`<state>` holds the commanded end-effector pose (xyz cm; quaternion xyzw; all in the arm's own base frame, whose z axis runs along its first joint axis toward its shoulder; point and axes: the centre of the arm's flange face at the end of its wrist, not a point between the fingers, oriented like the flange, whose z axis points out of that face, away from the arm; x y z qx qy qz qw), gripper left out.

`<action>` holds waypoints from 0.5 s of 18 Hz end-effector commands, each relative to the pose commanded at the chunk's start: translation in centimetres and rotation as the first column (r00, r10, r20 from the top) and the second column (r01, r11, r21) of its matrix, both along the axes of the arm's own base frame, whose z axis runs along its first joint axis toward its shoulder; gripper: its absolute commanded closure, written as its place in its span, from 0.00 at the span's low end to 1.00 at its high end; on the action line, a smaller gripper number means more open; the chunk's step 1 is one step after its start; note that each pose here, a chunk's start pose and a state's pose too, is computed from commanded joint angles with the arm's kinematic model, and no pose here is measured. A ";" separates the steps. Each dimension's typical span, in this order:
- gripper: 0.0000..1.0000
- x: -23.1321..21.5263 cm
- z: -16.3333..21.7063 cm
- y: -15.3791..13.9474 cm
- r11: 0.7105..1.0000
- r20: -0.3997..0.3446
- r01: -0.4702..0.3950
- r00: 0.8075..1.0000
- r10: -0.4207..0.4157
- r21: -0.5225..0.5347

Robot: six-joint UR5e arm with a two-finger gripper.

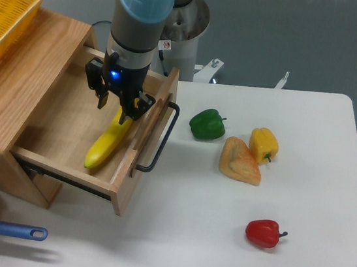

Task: Place the banana in the top drawer
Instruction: 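Lower the banana onto the drawer floor and lay it down, then open the gripper to release the banana and raise it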

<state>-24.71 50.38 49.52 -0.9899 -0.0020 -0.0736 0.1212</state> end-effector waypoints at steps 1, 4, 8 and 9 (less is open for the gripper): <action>0.43 0.0 0.1 -0.1 1.000 -0.001 -0.002 1.000 0.002 0.001; 0.43 0.0 0.7 -0.4 1.000 -0.009 -0.003 1.000 0.003 0.009; 0.43 -2.0 1.2 -1.6 1.000 -0.031 0.010 0.999 -0.009 0.024; 0.43 -2.9 1.2 -2.0 0.999 -0.042 0.028 0.999 -0.027 0.027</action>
